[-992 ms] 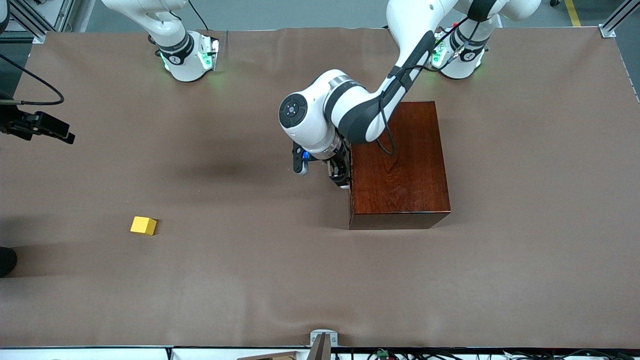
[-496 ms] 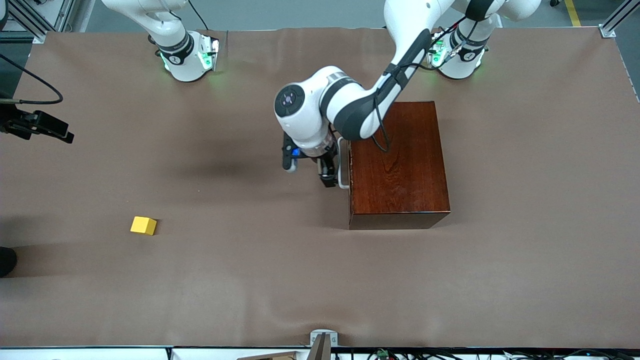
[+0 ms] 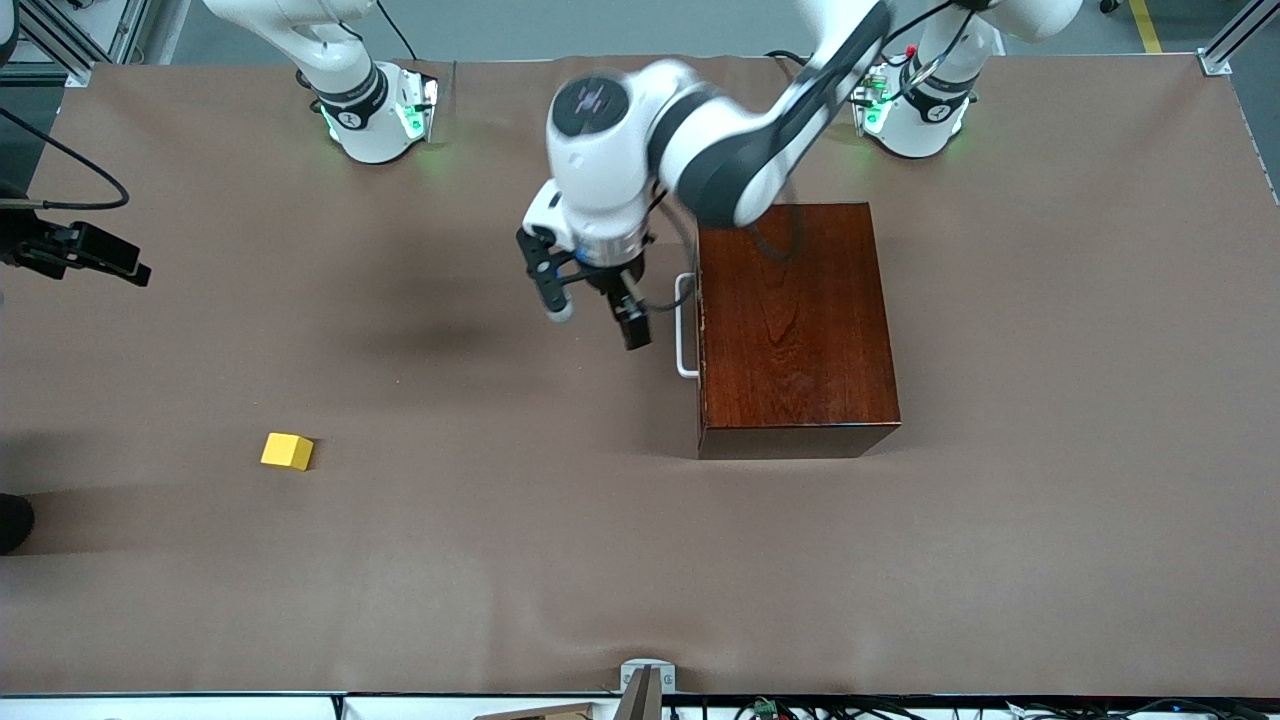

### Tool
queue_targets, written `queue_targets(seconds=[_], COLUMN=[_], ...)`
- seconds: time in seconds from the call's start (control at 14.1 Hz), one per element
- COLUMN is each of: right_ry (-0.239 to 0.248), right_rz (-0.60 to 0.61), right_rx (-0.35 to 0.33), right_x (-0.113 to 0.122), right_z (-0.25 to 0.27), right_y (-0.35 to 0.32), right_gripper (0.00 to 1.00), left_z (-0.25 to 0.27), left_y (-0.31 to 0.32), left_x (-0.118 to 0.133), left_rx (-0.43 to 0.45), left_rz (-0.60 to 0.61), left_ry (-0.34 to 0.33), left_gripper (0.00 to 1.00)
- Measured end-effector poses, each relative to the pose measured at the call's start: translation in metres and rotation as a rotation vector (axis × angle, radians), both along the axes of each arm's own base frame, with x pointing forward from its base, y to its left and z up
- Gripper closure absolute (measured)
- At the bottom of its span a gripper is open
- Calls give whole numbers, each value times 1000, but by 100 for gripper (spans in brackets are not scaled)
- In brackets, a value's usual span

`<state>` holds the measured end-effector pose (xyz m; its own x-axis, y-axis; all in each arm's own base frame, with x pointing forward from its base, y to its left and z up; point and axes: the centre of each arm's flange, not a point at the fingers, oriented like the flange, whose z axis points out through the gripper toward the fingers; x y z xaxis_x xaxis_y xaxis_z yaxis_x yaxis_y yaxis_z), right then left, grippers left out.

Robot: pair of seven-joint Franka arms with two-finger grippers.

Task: Open drawer, take yellow block, close drawer

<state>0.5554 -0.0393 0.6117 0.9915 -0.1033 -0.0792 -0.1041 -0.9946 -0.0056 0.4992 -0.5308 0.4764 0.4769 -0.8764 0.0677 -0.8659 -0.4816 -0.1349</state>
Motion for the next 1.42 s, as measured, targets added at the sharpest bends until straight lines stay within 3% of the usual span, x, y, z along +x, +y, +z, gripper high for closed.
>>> queue_targets(seconds=[0.35,0.71,0.99,1.21,1.42], right_ry=[1,11,12,12,12], right_rz=[2,-1,-3,-5,-6], right_rx=[-3,-5,-5,-6,-6], right_x=[0,-1,-1,-1,-1], right_z=[0,-1,-1,-1,-1], right_y=[1,-1,-2,-2,-2], right_gripper=[0,0,0,0,0], left_z=[123,173,183,187,190], left_y=[164,321,419,465,482], left_x=[47,89,95,95,89], left_rx=[30,-17,-22,-18,-21], left_rz=[319,575,680,653,755], left_ry=[24,20,96,106,104], left_gripper=[0,0,0,0,0])
